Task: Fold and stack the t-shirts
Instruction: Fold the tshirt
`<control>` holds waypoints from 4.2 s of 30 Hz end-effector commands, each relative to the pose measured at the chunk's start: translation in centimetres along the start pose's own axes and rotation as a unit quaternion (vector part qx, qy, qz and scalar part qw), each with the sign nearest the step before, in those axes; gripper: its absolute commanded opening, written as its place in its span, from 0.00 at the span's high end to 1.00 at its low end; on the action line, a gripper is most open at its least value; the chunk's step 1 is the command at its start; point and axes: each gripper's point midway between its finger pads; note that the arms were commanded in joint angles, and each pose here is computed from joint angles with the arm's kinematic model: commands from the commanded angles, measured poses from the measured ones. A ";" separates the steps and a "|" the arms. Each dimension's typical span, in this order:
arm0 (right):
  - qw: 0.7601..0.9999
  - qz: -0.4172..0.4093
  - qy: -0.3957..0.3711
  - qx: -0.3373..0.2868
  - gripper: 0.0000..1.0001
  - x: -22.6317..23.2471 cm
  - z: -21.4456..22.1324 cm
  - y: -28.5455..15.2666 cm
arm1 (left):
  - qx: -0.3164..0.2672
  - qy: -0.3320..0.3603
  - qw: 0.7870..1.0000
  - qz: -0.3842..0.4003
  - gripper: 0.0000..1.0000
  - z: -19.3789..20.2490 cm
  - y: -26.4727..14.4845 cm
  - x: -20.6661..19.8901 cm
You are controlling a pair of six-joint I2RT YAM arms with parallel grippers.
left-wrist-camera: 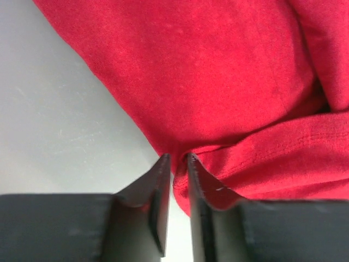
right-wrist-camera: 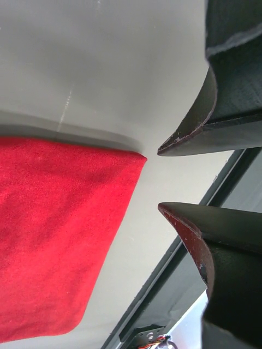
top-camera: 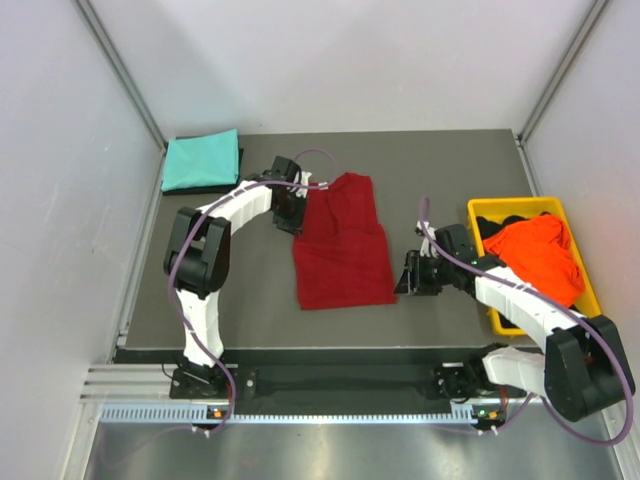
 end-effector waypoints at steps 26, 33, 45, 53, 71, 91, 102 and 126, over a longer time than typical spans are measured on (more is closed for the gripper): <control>1.000 -0.012 -0.010 -0.023 0.62 1.1 -2.2 0.8 | -0.069 -0.191 0.976 0.085 0.86 -1.7 0.1 1.7; 0.997 -0.025 -0.010 -0.068 0.58 3.8 -8.8 0.9 | -0.098 -0.206 0.973 0.039 0.78 -3.0 -2.2 3.6; 0.996 -0.017 -0.074 -0.048 0.53 4.6 -17.2 5.8 | -0.104 -0.184 0.972 0.099 0.73 -2.6 -3.0 1.4; 0.995 -0.004 -0.093 -0.038 0.57 3.1 -19.3 7.7 | -0.081 -0.187 0.972 0.114 0.73 -1.3 -1.3 0.9; 0.994 -0.048 -0.097 -0.003 0.90 2.7 -19.1 10.2 | -0.061 -0.187 0.974 0.111 1.00 -0.2 0.1 1.2; 0.989 -0.078 -0.100 -0.075 1.00 2.3 -19.4 10.0 | -0.054 -0.207 0.976 0.051 1.00 1.1 0.5 2.9; 0.993 -0.054 -0.079 -0.071 0.60 1.8 -20.3 10.5 | -0.080 -0.198 0.975 0.059 0.73 -0.5 -2.2 2.4; 0.965 0.007 0.242 -0.103 0.22 -1.2 -4.5 1.0 | -0.090 -0.280 0.938 0.183 0.48 10.7 -7.8 -8.3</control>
Point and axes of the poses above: each gripper's point midway between its finger pads, its own y axis out along the fingers, its own x axis along the line the jaws close on, z = x × y, and after that the axes turned 9 degrees about y, right-handed
